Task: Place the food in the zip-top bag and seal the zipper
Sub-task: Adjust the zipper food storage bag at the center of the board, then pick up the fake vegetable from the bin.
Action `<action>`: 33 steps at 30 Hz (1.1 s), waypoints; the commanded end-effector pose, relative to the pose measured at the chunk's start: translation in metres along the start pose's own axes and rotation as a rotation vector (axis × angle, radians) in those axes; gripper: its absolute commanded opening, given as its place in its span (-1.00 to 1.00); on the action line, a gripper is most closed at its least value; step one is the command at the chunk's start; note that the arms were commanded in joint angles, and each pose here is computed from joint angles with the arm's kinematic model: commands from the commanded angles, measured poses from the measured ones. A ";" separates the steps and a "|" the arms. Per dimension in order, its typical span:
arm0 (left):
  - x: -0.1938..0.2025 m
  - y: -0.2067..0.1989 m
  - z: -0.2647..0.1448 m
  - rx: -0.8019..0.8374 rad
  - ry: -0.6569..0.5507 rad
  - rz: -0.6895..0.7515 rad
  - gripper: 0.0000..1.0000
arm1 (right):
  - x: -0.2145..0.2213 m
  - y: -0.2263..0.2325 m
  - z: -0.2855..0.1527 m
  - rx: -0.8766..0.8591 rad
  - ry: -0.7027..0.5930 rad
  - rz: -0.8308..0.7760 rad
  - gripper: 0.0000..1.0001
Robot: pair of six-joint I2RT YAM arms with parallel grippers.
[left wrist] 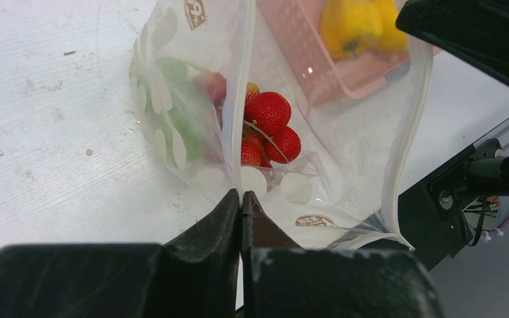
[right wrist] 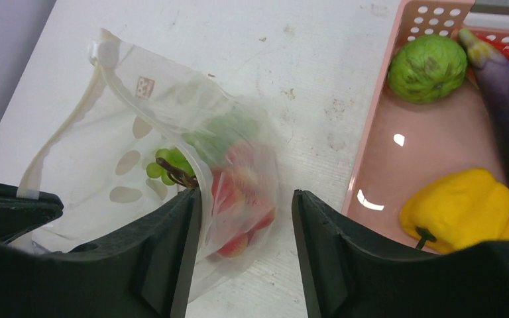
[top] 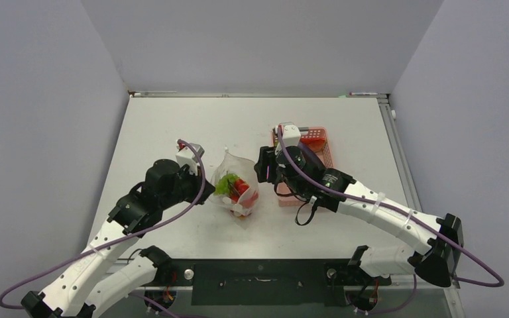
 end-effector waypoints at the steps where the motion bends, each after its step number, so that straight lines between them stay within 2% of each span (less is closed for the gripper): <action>1: -0.014 -0.001 -0.002 0.019 -0.078 0.028 -1.00 | -0.049 0.007 -0.030 -0.022 -0.152 0.020 0.10; 11: -0.014 0.002 -0.006 0.021 -0.093 0.028 -1.00 | -0.079 -0.033 -0.048 0.087 -0.211 0.029 0.29; 20: -0.016 0.007 -0.007 0.009 -0.106 0.018 -1.00 | -0.065 -0.078 -0.038 0.287 -0.183 -0.029 0.45; 33: -0.015 0.010 -0.007 -0.004 -0.105 0.007 -1.00 | -0.052 -0.126 0.007 0.424 -0.040 -0.095 0.48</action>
Point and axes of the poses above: each gripper's point midway between its finger pads, its own z axis out along the fingers, its own y axis along the line the jaws close on, x = y × z, the point moved 4 cm from there along -z, back along the fingers, and after that the axes turned 6 degrees about z, right-handed, at the moved point
